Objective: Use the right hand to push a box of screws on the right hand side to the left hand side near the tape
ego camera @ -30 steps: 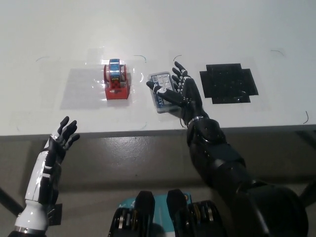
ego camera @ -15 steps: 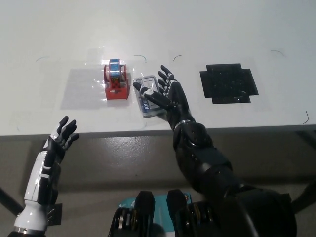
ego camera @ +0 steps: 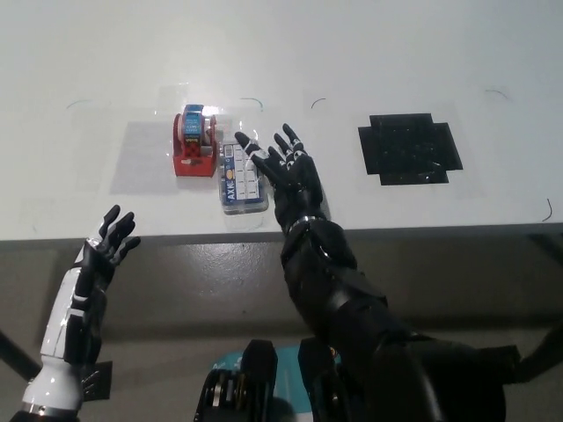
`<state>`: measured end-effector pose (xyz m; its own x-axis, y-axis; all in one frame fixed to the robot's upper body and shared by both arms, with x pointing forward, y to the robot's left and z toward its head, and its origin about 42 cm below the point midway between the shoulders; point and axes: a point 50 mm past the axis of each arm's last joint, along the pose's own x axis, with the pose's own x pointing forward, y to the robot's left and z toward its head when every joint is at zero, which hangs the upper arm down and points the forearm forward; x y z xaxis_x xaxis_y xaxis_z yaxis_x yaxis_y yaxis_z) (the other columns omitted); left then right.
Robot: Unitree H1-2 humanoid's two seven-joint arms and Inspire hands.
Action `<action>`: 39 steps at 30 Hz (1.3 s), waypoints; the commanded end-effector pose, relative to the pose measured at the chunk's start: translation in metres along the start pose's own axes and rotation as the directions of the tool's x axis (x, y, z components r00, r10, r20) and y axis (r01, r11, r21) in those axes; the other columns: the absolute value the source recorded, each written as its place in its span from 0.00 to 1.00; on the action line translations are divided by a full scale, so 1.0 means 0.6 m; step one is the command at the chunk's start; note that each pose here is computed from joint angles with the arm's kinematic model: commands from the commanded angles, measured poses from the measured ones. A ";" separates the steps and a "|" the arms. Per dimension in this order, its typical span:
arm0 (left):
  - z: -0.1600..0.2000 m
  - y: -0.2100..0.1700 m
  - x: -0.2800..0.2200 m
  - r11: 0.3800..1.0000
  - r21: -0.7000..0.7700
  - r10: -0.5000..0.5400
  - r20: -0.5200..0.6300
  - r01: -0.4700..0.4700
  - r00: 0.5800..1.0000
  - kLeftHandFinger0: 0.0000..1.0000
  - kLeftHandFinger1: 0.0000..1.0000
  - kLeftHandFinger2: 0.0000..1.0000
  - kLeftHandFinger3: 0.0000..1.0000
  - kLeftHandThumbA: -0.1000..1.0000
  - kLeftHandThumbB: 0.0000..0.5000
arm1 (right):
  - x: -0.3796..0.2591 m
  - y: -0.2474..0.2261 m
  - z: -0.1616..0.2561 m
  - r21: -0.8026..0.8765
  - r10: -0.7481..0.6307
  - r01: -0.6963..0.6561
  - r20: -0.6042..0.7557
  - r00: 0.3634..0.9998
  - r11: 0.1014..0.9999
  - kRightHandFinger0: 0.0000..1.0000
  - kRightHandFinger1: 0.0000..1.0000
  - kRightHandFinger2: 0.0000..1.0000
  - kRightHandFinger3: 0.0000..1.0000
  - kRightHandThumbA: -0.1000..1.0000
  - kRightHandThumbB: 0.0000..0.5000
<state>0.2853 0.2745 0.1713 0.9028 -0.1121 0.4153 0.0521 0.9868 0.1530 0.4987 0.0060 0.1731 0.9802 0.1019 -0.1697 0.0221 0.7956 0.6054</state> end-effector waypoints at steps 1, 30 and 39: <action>0.020 0.011 0.014 1.000 0.008 -0.015 0.051 0.015 0.999 1.00 1.00 1.00 1.00 0.99 0.05 | 0.001 0.052 0.008 0.135 0.025 -0.021 -0.023 0.999 0.991 1.00 1.00 1.00 1.00 1.00 0.46; 0.022 0.013 0.011 0.999 0.038 -0.010 0.031 0.009 0.999 1.00 1.00 1.00 1.00 1.00 0.00 | -0.123 -0.030 0.285 -0.418 0.340 0.014 0.757 0.558 0.908 1.00 1.00 1.00 1.00 1.00 0.50; 0.024 0.012 0.011 0.999 0.048 -0.020 0.037 0.018 0.999 1.00 1.00 1.00 1.00 1.00 0.00 | -0.312 -0.098 0.329 -0.526 0.500 -0.057 0.763 0.410 0.848 1.00 1.00 1.00 1.00 1.00 0.52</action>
<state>0.2853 0.2759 0.1735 0.9019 -0.1198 0.4150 0.0562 0.9851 0.1624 0.4658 -0.1324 0.1989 0.9269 -0.1844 0.3270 0.0521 0.9257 0.3745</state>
